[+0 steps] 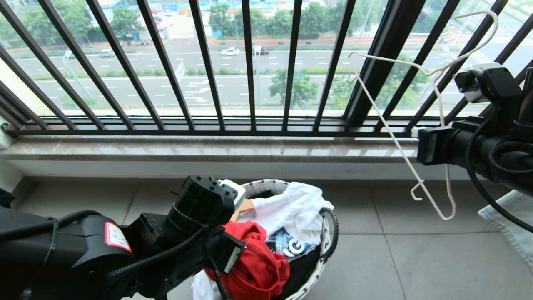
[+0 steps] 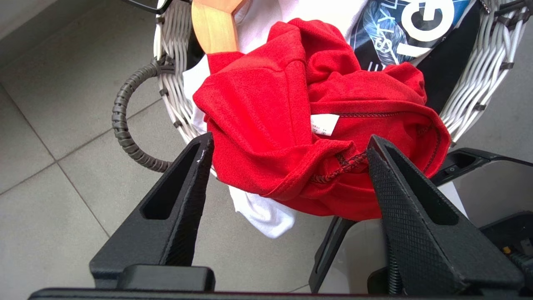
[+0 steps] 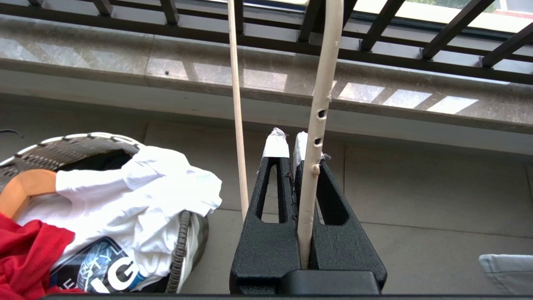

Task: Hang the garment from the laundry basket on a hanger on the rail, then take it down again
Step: Pick up clothes from the basket

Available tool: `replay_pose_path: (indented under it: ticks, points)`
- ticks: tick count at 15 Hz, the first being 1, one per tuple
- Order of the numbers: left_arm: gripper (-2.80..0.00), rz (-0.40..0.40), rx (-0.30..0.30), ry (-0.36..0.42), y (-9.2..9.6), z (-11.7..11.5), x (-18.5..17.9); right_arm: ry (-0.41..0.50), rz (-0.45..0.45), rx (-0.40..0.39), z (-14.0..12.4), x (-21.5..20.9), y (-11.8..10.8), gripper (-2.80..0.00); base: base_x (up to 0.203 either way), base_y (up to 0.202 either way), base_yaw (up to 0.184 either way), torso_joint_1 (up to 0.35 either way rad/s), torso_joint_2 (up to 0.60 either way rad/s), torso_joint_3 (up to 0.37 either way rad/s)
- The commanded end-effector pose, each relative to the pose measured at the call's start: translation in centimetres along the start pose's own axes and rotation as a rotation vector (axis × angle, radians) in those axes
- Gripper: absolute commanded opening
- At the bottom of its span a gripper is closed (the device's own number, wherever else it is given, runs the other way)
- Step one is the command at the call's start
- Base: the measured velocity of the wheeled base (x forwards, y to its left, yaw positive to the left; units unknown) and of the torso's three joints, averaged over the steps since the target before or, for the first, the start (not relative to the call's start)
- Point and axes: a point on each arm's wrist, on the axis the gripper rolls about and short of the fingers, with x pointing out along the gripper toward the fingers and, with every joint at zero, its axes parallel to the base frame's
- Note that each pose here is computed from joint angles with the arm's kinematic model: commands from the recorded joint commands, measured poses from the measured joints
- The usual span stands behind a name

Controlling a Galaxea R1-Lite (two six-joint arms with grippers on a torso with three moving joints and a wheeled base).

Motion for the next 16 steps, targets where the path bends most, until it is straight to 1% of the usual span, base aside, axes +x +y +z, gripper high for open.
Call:
replay_pose_path:
  ticks: [1, 2, 4, 5, 7, 9, 10, 11, 12, 15, 16]
  points:
    - [0.00, 0.004, 0.018, -0.003, 0.4, -0.1, -0.9, 0.000, 0.000, -0.001, 0.0, 0.1, 0.1, -2.80, 0.000, 0.000, 0.000, 0.000, 0.00, 0.000]
    - [0.00, 0.005, 0.038, 0.005, 0.6, -0.2, -1.2, 0.000, 0.000, 0.001, 0.0, 0.0, 0.0, -2.80, 0.000, 0.000, 0.000, 0.000, 0.00, 0.000]
    - [0.00, 0.003, 0.091, -0.006, 0.9, 0.3, -1.8, -0.003, -0.002, 0.002, 0.1, -0.1, 0.0, -2.80, 0.000, 0.000, 0.000, 0.000, 0.00, 0.000]
    - [0.00, 0.002, 0.143, 0.005, 0.9, 0.6, -1.9, -0.003, -0.001, 0.002, 0.1, 0.0, 0.0, -2.80, 0.000, 0.000, 0.000, 0.000, 0.00, 0.000]
    - [0.00, -0.009, 0.241, 0.051, 1.0, 1.2, -2.5, -0.011, -0.001, 0.005, 0.2, -0.2, 0.0, -2.80, 0.000, 0.000, 0.000, 0.000, 0.00, 0.000]
    - [0.00, -0.059, 0.344, 0.135, 1.0, 1.5, -2.7, -0.016, -0.001, 0.007, 0.3, -0.4, -0.2, -2.80, 0.000, 0.000, 0.000, 0.000, 0.00, 0.000]
    - [0.00, -0.093, 0.427, 0.170, 1.0, 1.7, -2.9, -0.016, -0.001, 0.007, 0.3, -0.4, -0.2, -2.80, 0.000, 0.000, 0.000, 0.000, 0.00, 0.000]
    - [0.00, -0.120, 0.510, 0.185, 1.0, 1.9, -2.9, -0.015, 0.001, 0.006, 0.3, -0.4, -0.1, -2.80, 0.000, 0.000, 0.000, 0.000, 0.00, 0.000]
    - [0.00, -0.131, 0.566, 0.196, 0.7, 2.3, -2.2, -0.016, 0.001, 0.007, 0.3, -0.4, -0.1, -2.80, 0.000, 0.000, 0.000, 0.000, 0.00, 0.000]
    - [0.00, -0.131, 0.673, 0.220, 0.2, 2.8, -0.5, -0.016, -0.001, 0.007, 0.3, -0.4, -0.2, -2.80, 0.000, 0.000, 0.000, 0.000, 0.00, 0.000]
    - [0.00, -0.118, 0.693, 0.233, 0.2, 2.7, -0.1, -0.012, 0.002, 0.005, 0.2, -0.3, -0.1, -2.80, 0.000, 0.000, 0.000, 0.000, 0.00, 0.000]
